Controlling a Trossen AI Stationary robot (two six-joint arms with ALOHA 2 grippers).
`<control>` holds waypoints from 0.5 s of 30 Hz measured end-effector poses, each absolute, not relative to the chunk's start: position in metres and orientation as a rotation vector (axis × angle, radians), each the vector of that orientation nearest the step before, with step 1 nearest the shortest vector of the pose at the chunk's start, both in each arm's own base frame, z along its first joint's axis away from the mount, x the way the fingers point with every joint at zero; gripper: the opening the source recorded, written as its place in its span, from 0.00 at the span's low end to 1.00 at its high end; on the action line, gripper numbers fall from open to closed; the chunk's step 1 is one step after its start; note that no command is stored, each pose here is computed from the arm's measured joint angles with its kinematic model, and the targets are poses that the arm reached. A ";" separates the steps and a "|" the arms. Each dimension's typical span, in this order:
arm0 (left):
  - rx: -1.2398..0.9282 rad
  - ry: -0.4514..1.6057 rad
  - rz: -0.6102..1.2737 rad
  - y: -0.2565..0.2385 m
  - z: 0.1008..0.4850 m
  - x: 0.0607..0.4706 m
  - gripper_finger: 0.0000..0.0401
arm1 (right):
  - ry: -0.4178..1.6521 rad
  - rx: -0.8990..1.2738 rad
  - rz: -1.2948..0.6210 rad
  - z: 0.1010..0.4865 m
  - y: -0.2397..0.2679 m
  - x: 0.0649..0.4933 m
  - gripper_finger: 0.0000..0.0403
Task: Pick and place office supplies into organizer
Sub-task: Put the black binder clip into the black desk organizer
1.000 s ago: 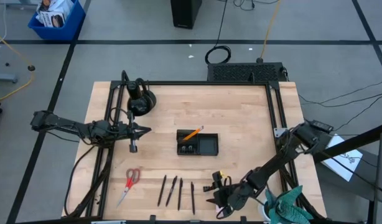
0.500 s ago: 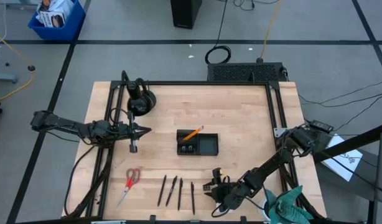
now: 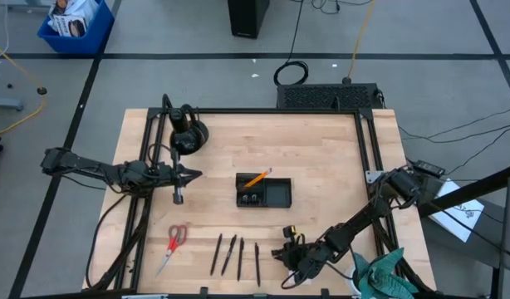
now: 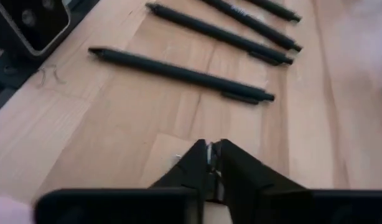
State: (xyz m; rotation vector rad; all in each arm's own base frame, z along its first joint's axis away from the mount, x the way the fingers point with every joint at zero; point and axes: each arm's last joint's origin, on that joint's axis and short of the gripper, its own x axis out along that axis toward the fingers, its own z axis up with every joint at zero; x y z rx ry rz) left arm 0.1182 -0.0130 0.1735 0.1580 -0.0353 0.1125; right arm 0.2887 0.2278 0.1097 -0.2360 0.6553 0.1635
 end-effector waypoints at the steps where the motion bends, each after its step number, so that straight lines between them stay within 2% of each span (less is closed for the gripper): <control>1: 0.159 -0.030 0.112 -0.013 0.173 0.118 0.05 | 0.657 -0.228 0.172 0.111 0.227 0.289 0.03; 9: 0.140 -0.021 0.108 -0.013 0.172 0.118 0.05 | 0.633 -0.297 0.147 0.119 0.215 0.298 0.01; 15: 0.127 -0.022 0.107 -0.013 0.172 0.118 0.05 | 0.488 -0.405 0.019 0.162 0.191 0.328 0.00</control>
